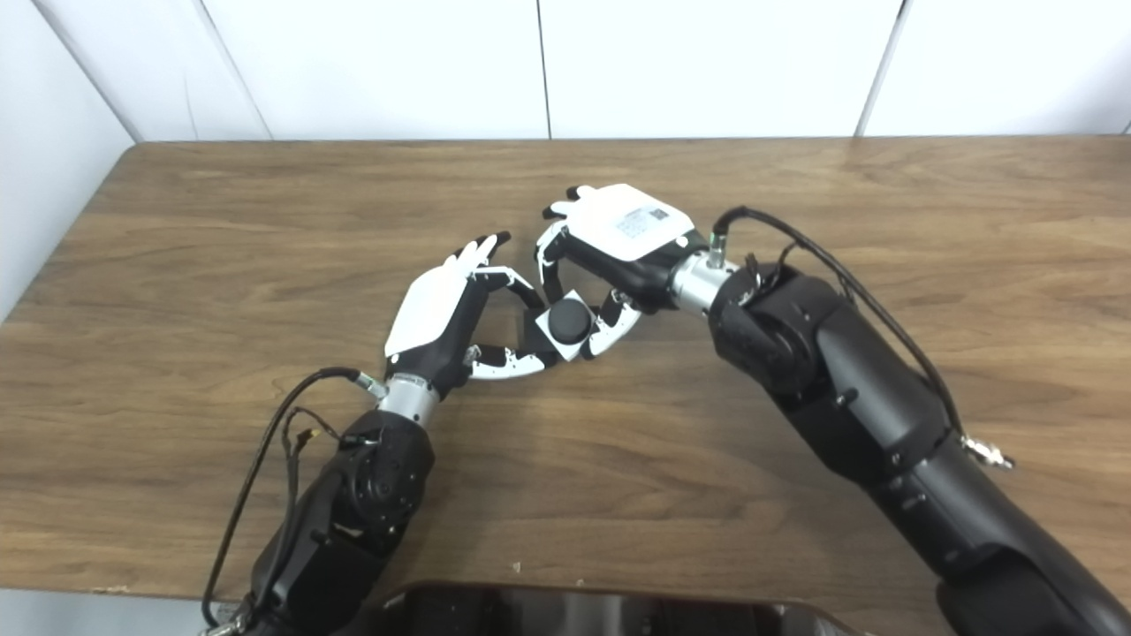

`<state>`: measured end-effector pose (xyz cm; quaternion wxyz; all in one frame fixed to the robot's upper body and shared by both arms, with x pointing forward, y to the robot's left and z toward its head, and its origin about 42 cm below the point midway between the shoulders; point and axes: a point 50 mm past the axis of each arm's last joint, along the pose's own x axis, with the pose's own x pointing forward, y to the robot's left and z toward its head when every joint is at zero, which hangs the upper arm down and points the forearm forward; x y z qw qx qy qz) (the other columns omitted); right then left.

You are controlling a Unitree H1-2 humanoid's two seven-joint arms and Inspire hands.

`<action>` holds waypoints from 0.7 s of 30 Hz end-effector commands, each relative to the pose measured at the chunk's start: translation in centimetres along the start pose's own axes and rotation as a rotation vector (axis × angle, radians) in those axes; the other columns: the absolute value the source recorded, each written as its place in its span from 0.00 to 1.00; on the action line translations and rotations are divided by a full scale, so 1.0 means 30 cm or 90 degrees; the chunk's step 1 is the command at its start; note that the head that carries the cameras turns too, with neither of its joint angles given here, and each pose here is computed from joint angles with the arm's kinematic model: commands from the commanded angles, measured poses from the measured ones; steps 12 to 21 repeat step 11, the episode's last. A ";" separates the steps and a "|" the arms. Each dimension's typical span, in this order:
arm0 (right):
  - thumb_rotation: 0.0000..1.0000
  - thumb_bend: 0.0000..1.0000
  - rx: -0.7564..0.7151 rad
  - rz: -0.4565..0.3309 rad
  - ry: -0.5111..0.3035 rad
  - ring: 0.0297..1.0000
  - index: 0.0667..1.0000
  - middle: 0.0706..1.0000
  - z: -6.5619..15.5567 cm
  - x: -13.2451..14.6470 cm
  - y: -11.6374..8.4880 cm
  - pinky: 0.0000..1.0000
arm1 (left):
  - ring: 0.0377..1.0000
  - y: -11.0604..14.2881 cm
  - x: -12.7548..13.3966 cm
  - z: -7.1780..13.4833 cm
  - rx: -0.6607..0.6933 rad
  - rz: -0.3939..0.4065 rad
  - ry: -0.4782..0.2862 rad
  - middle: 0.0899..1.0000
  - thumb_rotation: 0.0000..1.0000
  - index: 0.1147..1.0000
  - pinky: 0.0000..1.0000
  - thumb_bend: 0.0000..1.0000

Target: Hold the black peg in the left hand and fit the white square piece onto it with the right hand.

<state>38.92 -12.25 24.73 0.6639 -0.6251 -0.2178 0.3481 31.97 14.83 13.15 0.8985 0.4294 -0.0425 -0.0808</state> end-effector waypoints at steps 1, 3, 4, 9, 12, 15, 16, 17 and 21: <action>0.14 0.52 -0.032 -0.005 -0.045 0.93 0.44 0.76 0.033 0.003 -0.048 1.00 | 1.00 -0.033 -0.014 -0.038 0.026 -0.044 0.039 0.98 0.08 0.42 1.00 0.52; 0.14 0.52 -0.027 -0.006 -0.045 0.93 0.44 0.76 0.031 0.003 -0.044 1.00 | 1.00 -0.030 -0.016 -0.036 0.027 -0.041 0.039 0.98 0.08 0.42 1.00 0.52; 0.14 0.52 -0.026 -0.006 -0.044 0.93 0.44 0.76 0.030 0.003 -0.040 1.00 | 1.00 -0.029 -0.018 -0.036 0.028 -0.039 0.038 0.98 0.08 0.42 1.00 0.52; 0.14 0.53 -0.004 0.006 -0.030 0.92 0.44 0.76 0.021 -0.005 -0.006 1.00 | 1.00 -0.025 -0.022 -0.042 0.025 -0.038 0.042 0.98 0.08 0.42 1.00 0.52; 0.14 0.52 0.000 0.030 -0.009 0.92 0.45 0.77 0.012 -0.008 0.010 1.00 | 1.00 -0.026 -0.022 -0.044 0.025 -0.038 0.042 0.98 0.08 0.42 1.00 0.52; 0.14 0.52 0.000 0.030 -0.009 0.92 0.45 0.77 0.012 -0.008 0.010 1.00 | 1.00 -0.026 -0.022 -0.044 0.025 -0.038 0.042 0.98 0.08 0.42 1.00 0.52; 0.14 0.52 0.000 0.030 -0.009 0.92 0.45 0.77 0.012 -0.008 0.010 1.00 | 1.00 -0.026 -0.022 -0.044 0.025 -0.038 0.042 0.98 0.08 0.42 1.00 0.52; 0.14 0.52 0.000 0.030 -0.009 0.92 0.45 0.77 0.012 -0.008 0.010 1.00 | 1.00 -0.026 -0.022 -0.044 0.025 -0.038 0.042 0.98 0.08 0.42 1.00 0.52; 0.14 0.52 0.000 0.030 -0.009 0.92 0.45 0.77 0.012 -0.008 0.010 1.00 | 1.00 -0.026 -0.022 -0.044 0.025 -0.038 0.042 0.98 0.08 0.42 1.00 0.52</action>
